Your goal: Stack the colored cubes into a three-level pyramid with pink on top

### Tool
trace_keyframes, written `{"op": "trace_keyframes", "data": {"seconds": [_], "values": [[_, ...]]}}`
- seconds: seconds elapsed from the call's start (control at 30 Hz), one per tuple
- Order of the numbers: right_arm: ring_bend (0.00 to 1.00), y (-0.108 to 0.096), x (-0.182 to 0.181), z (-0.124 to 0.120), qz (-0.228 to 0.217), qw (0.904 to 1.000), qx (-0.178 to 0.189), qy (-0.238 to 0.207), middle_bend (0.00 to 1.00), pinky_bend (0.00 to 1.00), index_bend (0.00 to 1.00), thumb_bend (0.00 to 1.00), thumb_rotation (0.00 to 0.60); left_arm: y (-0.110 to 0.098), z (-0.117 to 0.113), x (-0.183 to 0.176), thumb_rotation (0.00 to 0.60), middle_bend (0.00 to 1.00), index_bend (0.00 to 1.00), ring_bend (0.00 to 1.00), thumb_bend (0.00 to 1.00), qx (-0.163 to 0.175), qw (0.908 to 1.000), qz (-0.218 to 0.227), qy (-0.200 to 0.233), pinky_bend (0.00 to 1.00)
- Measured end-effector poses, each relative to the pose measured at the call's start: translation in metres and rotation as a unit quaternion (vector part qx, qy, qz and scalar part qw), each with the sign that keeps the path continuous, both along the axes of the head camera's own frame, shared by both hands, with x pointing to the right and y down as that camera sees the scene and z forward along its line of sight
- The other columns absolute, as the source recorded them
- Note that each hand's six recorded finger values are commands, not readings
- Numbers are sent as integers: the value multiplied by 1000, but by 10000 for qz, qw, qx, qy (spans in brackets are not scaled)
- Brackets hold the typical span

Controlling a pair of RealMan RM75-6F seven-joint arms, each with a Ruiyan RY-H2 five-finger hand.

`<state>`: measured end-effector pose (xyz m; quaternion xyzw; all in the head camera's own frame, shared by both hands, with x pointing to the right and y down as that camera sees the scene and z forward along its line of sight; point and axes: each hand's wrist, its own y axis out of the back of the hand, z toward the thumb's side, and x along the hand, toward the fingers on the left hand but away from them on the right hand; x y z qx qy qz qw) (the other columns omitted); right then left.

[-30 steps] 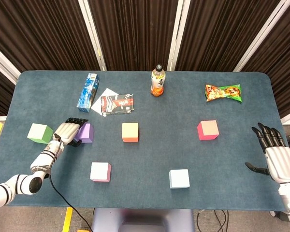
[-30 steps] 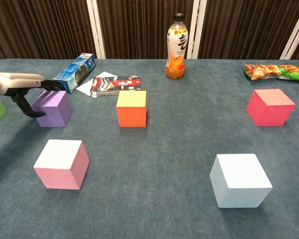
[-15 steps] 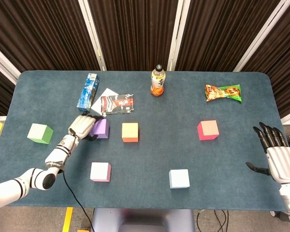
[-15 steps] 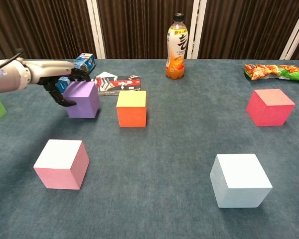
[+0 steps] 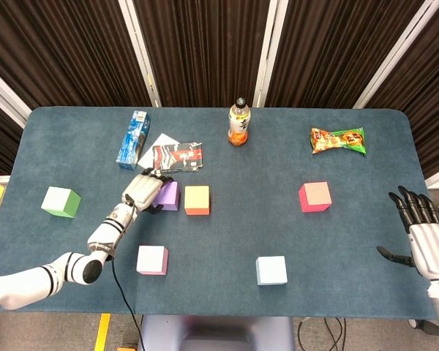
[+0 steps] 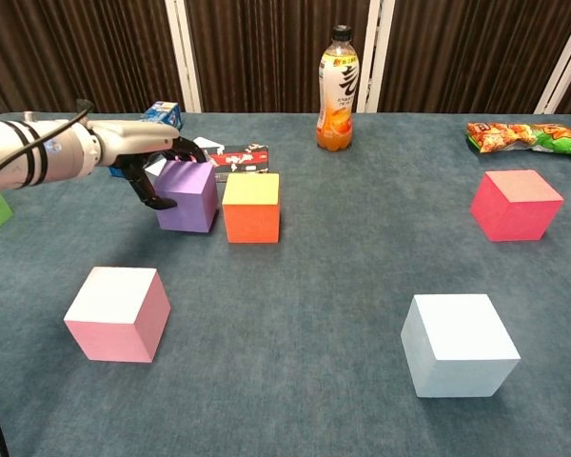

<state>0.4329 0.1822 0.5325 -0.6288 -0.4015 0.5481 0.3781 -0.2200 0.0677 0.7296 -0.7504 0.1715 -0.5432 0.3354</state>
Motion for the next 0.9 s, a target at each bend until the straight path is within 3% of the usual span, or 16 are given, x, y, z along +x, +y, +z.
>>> {"op": "trace_keyframes", "data": {"seconds": [0.9], "values": [[0,2,13,1,100,9999,-13,0,31,45,0,129,600,8,4,36,600,314,223,278,382,-148,9998,-87,-33,104]]}}
